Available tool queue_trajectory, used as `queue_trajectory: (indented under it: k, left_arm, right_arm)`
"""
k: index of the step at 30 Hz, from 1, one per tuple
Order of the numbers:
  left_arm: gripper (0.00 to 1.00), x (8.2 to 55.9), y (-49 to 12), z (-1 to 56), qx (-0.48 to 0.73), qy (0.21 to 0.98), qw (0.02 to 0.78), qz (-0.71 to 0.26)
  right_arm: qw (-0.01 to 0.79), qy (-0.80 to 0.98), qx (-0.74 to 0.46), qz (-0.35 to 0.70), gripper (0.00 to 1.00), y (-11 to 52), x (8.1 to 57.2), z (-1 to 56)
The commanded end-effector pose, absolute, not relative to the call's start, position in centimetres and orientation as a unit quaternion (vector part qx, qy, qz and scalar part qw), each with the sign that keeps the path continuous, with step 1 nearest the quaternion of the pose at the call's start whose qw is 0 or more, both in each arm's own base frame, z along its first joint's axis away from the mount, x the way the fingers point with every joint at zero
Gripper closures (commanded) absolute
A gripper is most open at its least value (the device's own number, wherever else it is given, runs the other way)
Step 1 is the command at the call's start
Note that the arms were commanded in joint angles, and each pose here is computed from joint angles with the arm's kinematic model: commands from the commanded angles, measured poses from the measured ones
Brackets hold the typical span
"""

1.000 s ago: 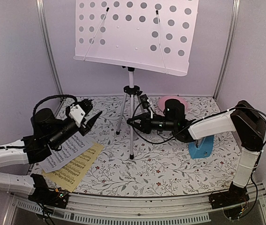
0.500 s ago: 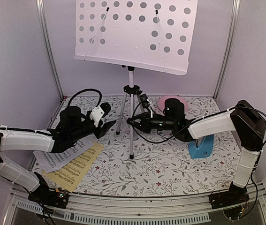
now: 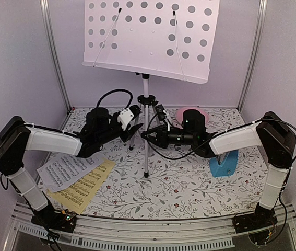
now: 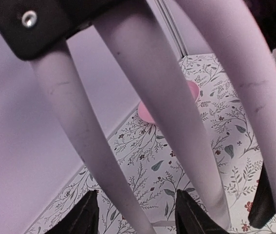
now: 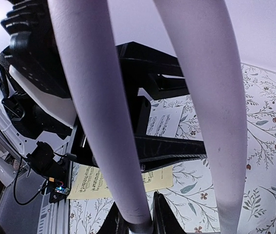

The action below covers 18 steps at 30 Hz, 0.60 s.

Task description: Set up the instrument practice props

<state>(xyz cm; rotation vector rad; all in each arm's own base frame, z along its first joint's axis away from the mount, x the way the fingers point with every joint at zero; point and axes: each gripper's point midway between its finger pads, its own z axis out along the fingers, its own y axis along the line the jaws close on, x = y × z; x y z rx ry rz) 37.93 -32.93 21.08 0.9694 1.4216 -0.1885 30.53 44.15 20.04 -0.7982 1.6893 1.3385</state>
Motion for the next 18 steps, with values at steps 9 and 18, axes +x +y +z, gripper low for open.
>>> queue_trajectory:
  k: [9,18]
  left_arm:
    - [0.8,41.0,-32.2,22.4,0.424,0.599,0.679,-0.022]
    - [1.0,42.6,-30.3,23.5,0.424,0.588,0.689,0.009]
  right_arm:
    - [0.36,0.703,-0.292,0.539,1.0,43.8,29.9,19.3]
    - [0.389,0.704,-0.295,0.515,1.0,42.3,29.6,21.7]
